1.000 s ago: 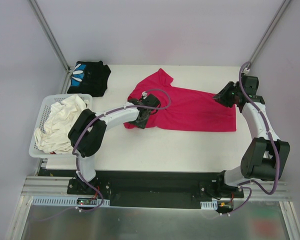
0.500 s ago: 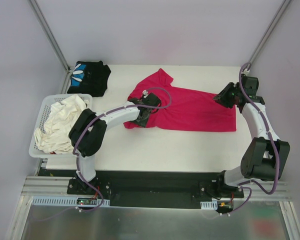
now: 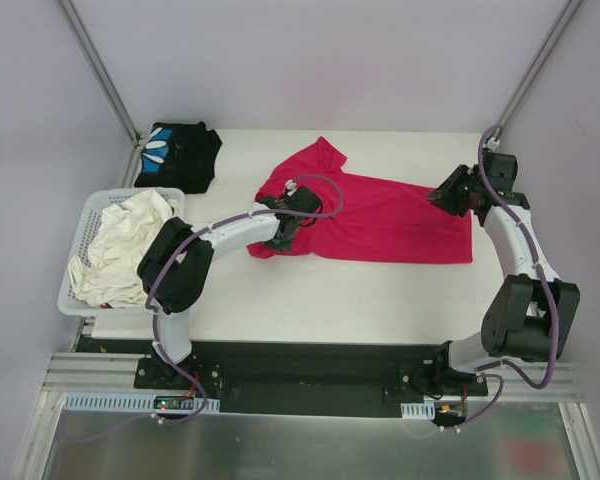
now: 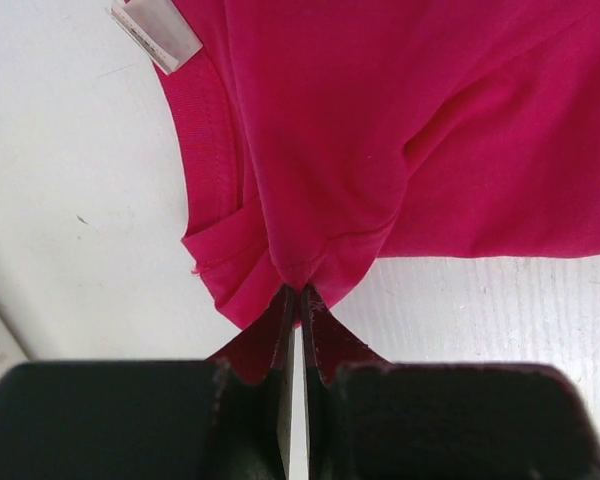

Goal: Fold and stack the t-shirts
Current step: Fold the flattened tshirt in 1/3 of the way

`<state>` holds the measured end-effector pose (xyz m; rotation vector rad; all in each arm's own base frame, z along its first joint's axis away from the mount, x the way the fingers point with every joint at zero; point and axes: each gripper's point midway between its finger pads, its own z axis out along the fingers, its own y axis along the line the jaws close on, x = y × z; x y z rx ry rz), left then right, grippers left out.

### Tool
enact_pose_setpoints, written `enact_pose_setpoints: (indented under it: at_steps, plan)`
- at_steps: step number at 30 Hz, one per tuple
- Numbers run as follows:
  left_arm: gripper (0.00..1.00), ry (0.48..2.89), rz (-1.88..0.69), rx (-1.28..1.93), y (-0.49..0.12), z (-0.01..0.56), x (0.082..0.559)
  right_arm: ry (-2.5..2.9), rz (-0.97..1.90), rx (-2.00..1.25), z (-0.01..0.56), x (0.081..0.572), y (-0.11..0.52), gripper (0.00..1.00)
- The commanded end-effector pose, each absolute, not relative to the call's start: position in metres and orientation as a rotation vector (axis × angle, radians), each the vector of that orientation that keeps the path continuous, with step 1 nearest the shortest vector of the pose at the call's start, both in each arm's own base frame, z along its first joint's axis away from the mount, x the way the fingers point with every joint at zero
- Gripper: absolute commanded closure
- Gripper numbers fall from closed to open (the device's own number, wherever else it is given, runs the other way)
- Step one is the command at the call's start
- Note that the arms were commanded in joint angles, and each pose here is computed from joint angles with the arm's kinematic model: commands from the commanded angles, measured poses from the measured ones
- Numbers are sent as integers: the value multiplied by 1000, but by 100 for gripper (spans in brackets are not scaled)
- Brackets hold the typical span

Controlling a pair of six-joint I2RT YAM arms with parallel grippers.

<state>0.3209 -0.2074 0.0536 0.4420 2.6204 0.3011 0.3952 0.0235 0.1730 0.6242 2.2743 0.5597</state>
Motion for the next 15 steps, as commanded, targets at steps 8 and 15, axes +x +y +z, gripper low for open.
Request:
enact_pose_setpoints:
  at_steps: [8, 15]
  plan:
    - [100, 2516, 344, 391, -209, 84, 346, 2238, 550, 599, 182, 397, 20, 73]
    - [100, 2445, 348, 342, -214, 109, 368, 2238, 539, 597, 181, 395, 18, 73]
